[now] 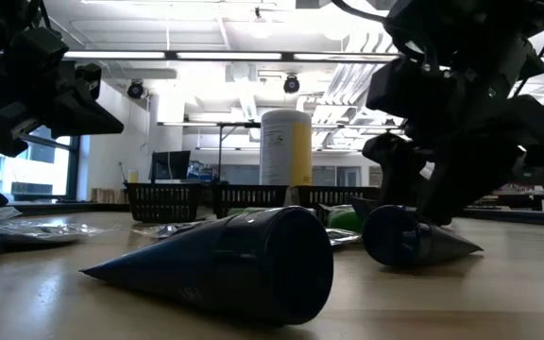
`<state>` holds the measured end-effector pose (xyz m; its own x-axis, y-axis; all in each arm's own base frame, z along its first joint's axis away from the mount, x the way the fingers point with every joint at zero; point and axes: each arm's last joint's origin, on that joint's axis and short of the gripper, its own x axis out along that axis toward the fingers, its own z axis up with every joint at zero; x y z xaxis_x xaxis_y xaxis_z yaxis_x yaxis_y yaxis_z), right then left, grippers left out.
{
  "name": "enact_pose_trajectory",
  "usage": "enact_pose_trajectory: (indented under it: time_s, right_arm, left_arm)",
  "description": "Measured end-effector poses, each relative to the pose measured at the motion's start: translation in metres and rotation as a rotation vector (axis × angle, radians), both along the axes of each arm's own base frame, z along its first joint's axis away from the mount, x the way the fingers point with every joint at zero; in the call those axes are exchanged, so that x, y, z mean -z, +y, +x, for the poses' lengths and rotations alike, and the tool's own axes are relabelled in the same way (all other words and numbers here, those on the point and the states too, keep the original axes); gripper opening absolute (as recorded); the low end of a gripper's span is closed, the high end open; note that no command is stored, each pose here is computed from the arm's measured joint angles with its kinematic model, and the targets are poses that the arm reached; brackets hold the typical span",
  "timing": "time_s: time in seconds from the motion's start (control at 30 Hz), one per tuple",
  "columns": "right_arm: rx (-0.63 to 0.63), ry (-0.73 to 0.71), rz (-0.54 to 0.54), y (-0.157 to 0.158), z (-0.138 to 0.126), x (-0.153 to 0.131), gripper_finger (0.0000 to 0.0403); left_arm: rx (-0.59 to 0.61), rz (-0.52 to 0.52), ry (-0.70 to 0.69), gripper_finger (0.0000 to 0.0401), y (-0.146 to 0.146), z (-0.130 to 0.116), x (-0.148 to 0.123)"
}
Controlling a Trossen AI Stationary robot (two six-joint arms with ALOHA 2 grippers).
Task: Pick & Place Travel size toiletries
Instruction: Put the top right shave cream into the middle right black bin
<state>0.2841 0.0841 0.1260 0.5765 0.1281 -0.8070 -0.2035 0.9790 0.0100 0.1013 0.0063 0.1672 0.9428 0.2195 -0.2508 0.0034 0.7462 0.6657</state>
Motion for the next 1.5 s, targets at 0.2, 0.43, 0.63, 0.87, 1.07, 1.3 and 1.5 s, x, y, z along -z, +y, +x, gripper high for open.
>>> enact_pose_trajectory:
  time_s: [0.2, 0.43, 0.63, 0.87, 1.07, 1.3, 1.5]
  right_arm:
    - [0.000, -0.003, 0.002, 0.000, 0.000, 0.000, 0.0199]
    - [0.000, -0.006, 0.004, 0.000, 0.000, 0.000, 0.0112]
    - [0.008, -0.007, 0.020, 0.000, 0.001, -0.001, 0.0061]
    - [0.029, -0.019, 0.060, 0.001, 0.001, -0.004, 0.0067]
    - [0.031, -0.080, 0.081, 0.001, 0.001, -0.018, 0.0067]
    - [0.112, -0.217, 0.067, -0.004, -0.004, -0.050, 0.0068]
    - [0.253, -0.370, 0.030, -0.017, -0.009, -0.081, 0.0068]
  left_arm:
    - [-0.001, 0.000, 0.000, 0.0001, 0.000, 0.000, 0.000]
    - [-0.001, 0.001, 0.000, 0.0001, 0.000, 0.000, 0.000]
    - [0.000, 0.001, 0.000, 0.0001, 0.000, 0.000, 0.000]
    - [0.000, 0.001, 0.000, 0.0001, 0.000, 0.000, 0.000]
    - [0.000, 0.001, 0.001, 0.0001, 0.000, 0.000, 0.000]
    - [0.000, 0.001, 0.001, 0.0001, 0.000, 0.000, 0.000]
    - [0.000, 0.001, 0.000, 0.0001, 0.000, 0.000, 0.000]
